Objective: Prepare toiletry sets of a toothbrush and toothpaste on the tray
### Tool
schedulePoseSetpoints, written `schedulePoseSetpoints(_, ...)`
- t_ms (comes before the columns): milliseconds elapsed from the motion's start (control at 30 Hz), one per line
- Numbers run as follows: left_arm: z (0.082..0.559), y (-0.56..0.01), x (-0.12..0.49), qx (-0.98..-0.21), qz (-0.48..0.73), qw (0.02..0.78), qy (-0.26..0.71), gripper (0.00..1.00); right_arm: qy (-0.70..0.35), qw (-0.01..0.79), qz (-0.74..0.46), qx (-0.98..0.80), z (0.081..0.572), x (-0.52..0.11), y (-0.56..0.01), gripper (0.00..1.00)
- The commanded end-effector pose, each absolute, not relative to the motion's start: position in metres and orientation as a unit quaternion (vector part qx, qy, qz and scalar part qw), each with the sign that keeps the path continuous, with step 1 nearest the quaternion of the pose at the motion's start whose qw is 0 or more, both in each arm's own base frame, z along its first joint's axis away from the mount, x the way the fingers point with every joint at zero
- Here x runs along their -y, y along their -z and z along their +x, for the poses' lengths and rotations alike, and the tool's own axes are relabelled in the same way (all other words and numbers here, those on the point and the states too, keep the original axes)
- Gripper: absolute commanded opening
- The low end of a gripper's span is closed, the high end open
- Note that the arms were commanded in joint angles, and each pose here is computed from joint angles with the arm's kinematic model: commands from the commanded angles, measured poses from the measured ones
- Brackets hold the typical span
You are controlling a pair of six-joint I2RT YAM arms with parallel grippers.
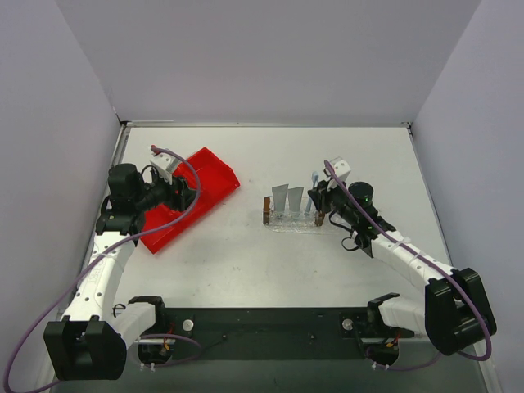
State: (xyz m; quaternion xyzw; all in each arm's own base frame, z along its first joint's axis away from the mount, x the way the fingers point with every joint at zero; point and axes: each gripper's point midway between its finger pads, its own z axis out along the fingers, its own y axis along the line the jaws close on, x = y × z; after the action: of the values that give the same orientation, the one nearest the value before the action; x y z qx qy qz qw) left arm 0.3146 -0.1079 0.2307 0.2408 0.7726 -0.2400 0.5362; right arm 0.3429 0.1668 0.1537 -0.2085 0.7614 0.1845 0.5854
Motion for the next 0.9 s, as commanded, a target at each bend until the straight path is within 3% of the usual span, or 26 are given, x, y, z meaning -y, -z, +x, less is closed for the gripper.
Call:
schedulePoseSetpoints(0, 0.315, -0.240, 0.109, -0.756, 0.256, 0.553, 0.240, 0.63, -0.200, 0.602, -0.220, -0.741, 0.341, -0.172, -0.173, 0.19)
schedulePoseSetpoints(167, 0.319, -0.242, 0.099, -0.759, 0.245, 0.558, 0.227, 0.63, -0.194, 0.591, -0.243, -0.744, 0.334, -0.171, -0.186, 0.29)
schedulePoseSetpoints(400, 0.318, -0.250, 0.098, -0.755, 0.244, 0.566, 0.224, 0.64, -0.163, 0.594, -0.256, -0.745, 0.321, -0.157, -0.201, 0.34)
schedulePoseSetpoints(500, 0.315, -0.261, 0.100, -0.749, 0.245, 0.571, 0.230, 0.65, -0.148, 0.596, -0.252, -0.747, 0.316, -0.149, -0.212, 0.41)
schedulePoseSetpoints(567, 0.313, -0.268, 0.099, -0.748, 0.240, 0.575, 0.227, 0.69, -0.129, 0.597, -0.249, -0.752, 0.314, -0.140, -0.218, 0.43)
schedulePoseSetpoints(600, 0.313, -0.273, 0.099, -0.746, 0.239, 0.580, 0.225, 0.76, -0.115, 0.607, -0.238, -0.750, 0.317, -0.134, -0.229, 0.44)
schedulePoseSetpoints(867, 0.321, -0.282, 0.073, -0.767, 0.179, 0.594, 0.162, 0.86, -0.030, 0.609, -0.175, -0.773, 0.316, -0.092, -0.274, 0.73)
